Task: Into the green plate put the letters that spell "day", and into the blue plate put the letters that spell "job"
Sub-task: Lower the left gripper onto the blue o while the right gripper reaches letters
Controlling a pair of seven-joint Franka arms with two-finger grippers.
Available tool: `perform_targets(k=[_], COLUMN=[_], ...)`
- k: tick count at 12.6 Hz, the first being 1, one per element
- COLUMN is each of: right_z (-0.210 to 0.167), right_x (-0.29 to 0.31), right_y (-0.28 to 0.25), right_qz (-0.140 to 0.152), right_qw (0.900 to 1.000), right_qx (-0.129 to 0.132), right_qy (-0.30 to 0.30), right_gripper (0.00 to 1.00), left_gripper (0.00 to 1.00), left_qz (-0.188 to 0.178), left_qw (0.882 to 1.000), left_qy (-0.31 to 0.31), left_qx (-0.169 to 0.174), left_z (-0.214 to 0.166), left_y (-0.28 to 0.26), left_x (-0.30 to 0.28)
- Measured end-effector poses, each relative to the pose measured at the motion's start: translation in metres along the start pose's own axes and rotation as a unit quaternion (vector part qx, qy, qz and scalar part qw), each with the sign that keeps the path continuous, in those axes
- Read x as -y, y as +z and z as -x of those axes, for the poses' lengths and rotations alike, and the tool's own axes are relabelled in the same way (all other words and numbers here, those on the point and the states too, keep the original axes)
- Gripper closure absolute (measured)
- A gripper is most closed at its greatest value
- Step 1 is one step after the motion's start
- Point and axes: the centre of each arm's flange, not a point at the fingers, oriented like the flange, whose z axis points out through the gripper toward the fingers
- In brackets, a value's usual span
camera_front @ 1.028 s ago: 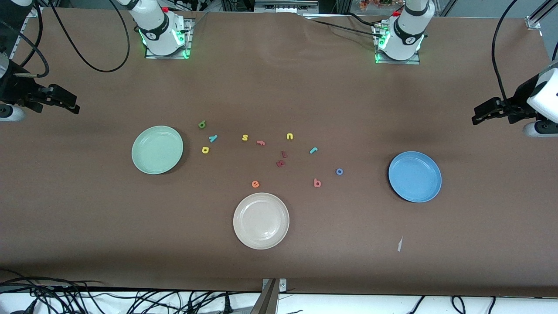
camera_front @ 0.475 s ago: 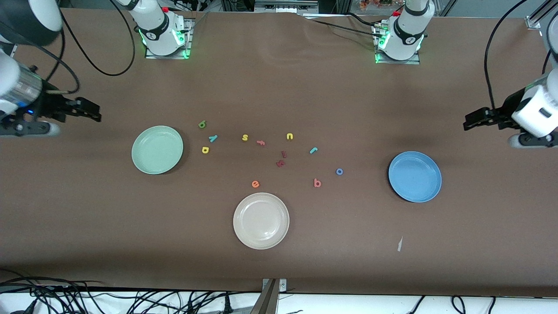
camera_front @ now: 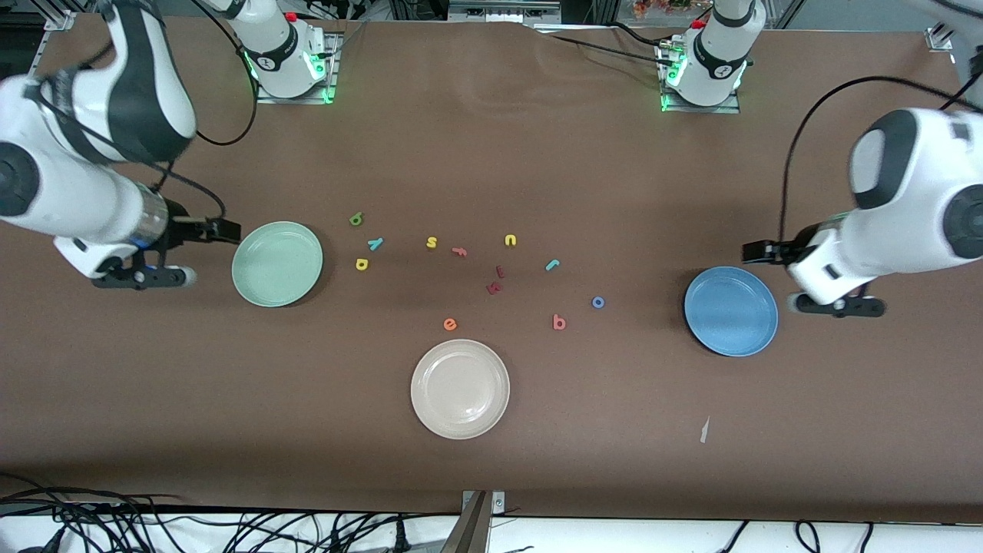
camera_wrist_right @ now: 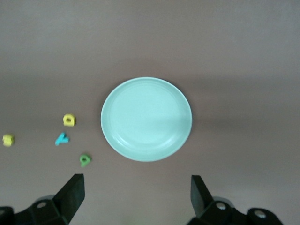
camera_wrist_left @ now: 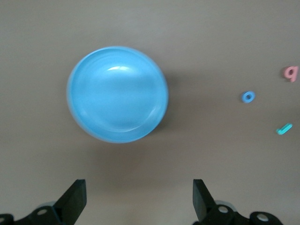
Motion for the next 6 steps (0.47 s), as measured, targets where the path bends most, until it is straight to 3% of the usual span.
perform_targets(k=[2, 6], right_z=[-0.010, -0.017], right_x=[0.034, 0.119], right_y=[0.042, 0.116], right_qz=[0.008, 0.012], right_qw=[0.999, 0.987], right_qx=[0.015, -0.019], right_qy=[0.038, 0.160], right_gripper=[0.00, 0.04], left_gripper=[0.00, 0.00], left_qz=[-0.004, 0.002], left_qw=[1.000, 0.998], left_qy=[-0.020, -0.033], left_qx=[-0.018, -0.058], left_z=[-0.016, -0.039], left_y=[0.030, 0.099], left_x=[-0.056, -0.146])
